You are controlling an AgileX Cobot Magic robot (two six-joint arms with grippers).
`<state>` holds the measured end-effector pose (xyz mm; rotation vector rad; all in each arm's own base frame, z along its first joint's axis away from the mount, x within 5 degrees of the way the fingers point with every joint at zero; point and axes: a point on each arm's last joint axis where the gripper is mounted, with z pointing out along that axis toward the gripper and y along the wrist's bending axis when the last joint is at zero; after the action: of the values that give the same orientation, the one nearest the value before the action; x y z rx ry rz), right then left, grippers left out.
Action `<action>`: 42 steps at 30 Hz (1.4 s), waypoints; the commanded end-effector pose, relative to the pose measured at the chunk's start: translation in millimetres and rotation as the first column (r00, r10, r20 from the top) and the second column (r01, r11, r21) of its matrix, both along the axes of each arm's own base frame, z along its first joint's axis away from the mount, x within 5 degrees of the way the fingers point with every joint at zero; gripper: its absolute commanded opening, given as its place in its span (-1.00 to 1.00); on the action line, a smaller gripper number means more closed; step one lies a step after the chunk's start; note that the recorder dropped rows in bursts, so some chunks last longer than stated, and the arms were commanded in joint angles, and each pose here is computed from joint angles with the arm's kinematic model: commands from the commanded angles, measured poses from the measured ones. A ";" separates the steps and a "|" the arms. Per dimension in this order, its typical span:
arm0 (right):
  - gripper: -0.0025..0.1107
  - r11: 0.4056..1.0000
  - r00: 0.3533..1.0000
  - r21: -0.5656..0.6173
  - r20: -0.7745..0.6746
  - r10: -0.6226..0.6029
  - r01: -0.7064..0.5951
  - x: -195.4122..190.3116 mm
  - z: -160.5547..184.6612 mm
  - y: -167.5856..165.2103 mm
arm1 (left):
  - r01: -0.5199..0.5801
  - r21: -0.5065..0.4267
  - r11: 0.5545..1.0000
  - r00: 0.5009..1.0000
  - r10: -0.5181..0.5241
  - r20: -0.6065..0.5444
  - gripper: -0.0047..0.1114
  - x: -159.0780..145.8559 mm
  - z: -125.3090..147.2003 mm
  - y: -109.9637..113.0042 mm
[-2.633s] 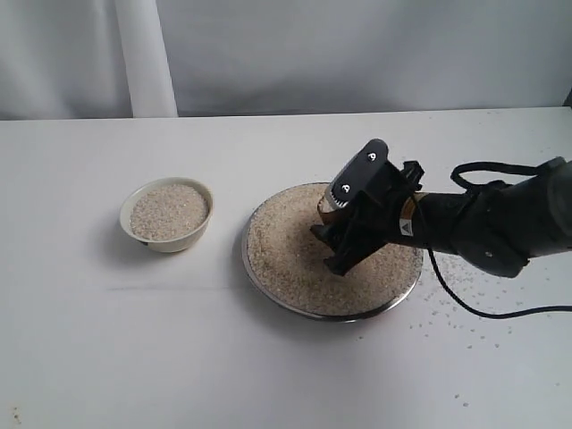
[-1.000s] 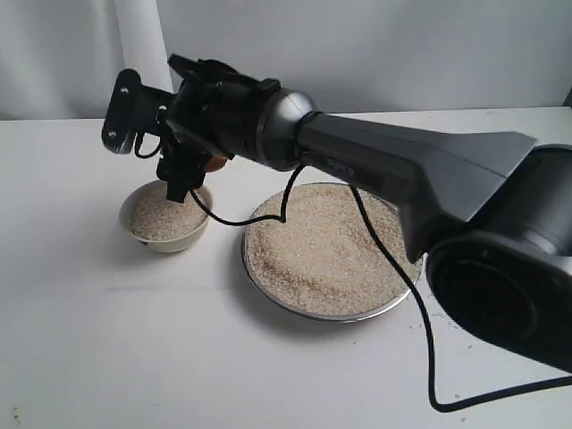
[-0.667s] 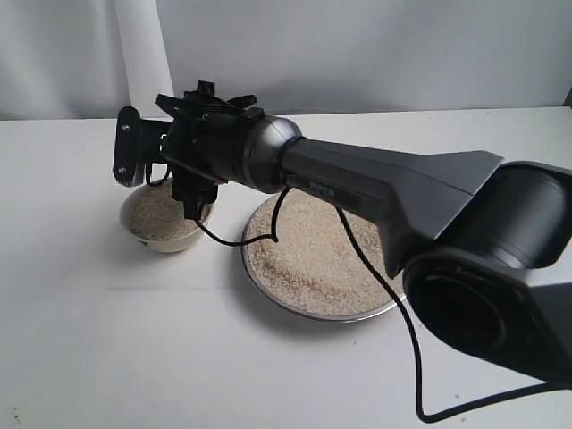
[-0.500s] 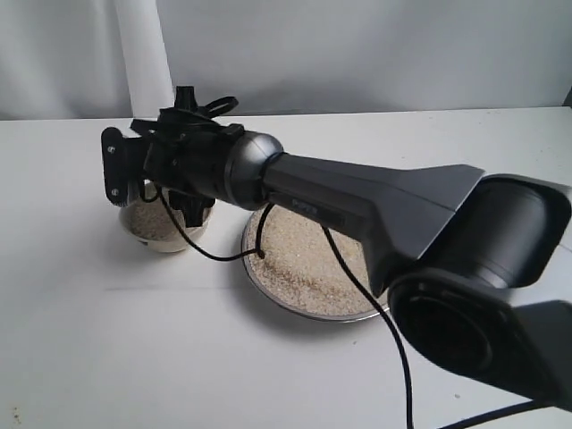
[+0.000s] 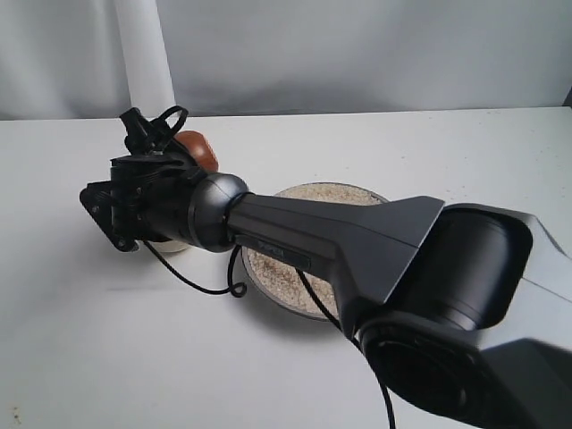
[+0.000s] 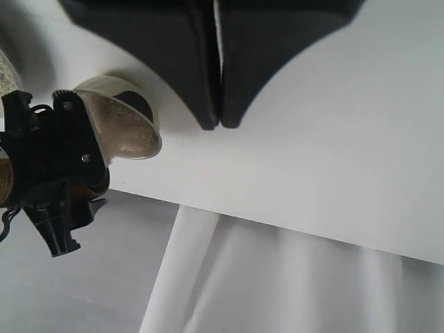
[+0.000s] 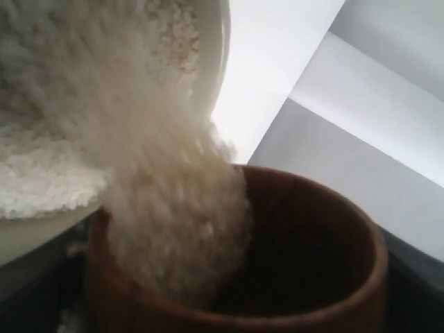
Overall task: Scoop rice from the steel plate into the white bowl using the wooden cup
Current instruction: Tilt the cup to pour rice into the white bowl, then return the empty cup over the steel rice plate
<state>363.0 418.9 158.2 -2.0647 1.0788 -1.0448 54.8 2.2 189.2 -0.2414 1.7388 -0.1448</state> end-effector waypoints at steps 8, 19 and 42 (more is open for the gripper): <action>-0.96 0.990 0.992 -0.133 0.108 0.062 -0.048 3.8 15.5 -1.8 | 0.005 -0.007 1.000 1.000 -0.004 0.004 -0.92 0.2 -0.1 -0.4; -0.96 0.941 0.974 -0.320 0.150 0.167 -0.112 5.3 20.1 -2.6 | 0.005 -0.007 1.000 1.000 -0.004 0.004 -0.92 0.2 -0.1 -0.4; -0.96 0.950 0.977 0.295 -0.209 -0.044 0.106 -19.6 96.0 -17.1 | 0.005 -0.007 1.000 1.000 -0.004 0.004 -0.92 0.2 -0.1 -0.4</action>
<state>346.7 414.2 219.8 -2.0016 1.2103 -0.7976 54.8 2.2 189.2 -0.2414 1.7388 -0.1448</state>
